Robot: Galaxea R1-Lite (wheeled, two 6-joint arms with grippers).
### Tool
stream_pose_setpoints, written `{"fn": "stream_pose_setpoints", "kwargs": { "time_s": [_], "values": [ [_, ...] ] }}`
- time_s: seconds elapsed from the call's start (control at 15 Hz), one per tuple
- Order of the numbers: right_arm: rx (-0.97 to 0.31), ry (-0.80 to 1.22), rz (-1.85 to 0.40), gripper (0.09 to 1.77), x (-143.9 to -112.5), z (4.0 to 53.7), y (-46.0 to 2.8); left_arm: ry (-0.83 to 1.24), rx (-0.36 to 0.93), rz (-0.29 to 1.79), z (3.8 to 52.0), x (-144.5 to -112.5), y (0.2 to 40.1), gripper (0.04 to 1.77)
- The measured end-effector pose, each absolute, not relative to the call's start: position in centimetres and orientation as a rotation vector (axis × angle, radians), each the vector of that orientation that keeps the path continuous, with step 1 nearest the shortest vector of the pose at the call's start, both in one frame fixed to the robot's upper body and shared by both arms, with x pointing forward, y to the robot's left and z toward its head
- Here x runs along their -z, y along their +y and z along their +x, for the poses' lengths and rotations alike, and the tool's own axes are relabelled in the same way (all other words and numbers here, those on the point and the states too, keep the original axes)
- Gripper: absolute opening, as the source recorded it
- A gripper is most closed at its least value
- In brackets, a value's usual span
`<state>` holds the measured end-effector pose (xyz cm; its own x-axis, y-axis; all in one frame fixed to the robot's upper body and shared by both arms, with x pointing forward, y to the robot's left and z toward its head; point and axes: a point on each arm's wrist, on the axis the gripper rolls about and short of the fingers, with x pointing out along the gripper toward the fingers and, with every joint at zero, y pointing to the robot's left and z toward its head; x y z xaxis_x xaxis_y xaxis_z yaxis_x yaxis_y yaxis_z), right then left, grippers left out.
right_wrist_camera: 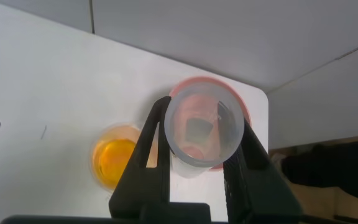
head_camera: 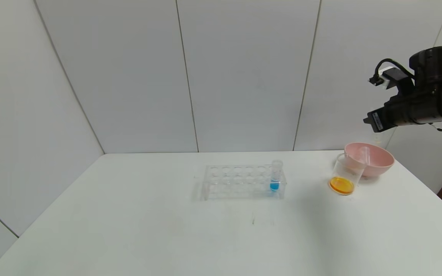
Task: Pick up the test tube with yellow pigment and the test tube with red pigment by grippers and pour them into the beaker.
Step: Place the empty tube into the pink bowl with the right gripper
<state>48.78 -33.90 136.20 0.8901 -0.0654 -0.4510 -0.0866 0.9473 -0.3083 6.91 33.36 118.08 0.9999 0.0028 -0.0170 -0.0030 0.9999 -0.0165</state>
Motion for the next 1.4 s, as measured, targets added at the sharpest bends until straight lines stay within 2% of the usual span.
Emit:
{"fn": "stream_pose_setpoints", "kwargs": {
  "time_s": [0.47,0.67,1.0,1.4],
  "values": [
    [0.090,0.259,-0.180,0.55,-135.3,50.6,-35.7,0.017,-0.002,-0.017,6.9,-118.1,33.4,1.72],
    [0.107,0.185,-0.158,0.55,-133.8,52.1,-36.0,0.017,-0.003,-0.017,6.9,-118.1,33.4,1.72],
    [0.136,0.218,-0.105,0.55,-129.6,53.2,-36.8,0.017,-0.003,-0.017,6.9,-118.1,33.4,1.72],
    [0.159,0.251,-0.047,0.55,-126.6,53.3,-37.5,0.017,-0.003,-0.017,6.9,-118.1,33.4,1.72]
  ]
}}
